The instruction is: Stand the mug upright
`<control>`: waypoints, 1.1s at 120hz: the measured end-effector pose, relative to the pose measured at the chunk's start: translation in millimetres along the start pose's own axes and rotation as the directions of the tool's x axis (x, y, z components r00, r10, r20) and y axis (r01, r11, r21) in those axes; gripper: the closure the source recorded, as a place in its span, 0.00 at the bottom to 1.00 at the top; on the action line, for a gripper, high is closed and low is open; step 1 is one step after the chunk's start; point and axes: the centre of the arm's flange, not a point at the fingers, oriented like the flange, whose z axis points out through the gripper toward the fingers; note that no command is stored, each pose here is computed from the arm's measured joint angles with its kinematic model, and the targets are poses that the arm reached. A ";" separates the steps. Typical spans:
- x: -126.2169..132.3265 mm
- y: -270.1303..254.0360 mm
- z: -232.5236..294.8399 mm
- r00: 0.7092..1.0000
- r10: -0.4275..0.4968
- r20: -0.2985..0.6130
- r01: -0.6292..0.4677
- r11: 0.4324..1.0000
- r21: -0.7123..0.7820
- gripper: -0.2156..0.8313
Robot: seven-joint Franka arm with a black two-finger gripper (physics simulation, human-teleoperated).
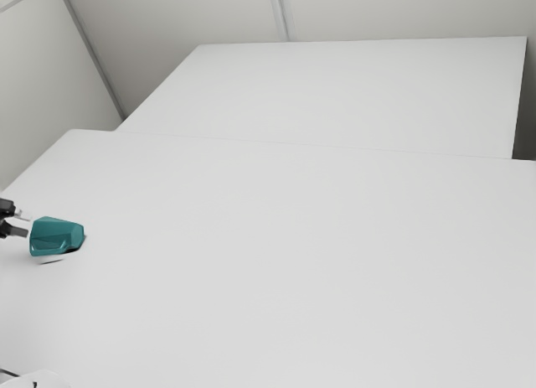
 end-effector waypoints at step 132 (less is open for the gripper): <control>27.5 15.0 53.3 0.998 0.057 0.013 -0.056 0.993 -0.101 0.89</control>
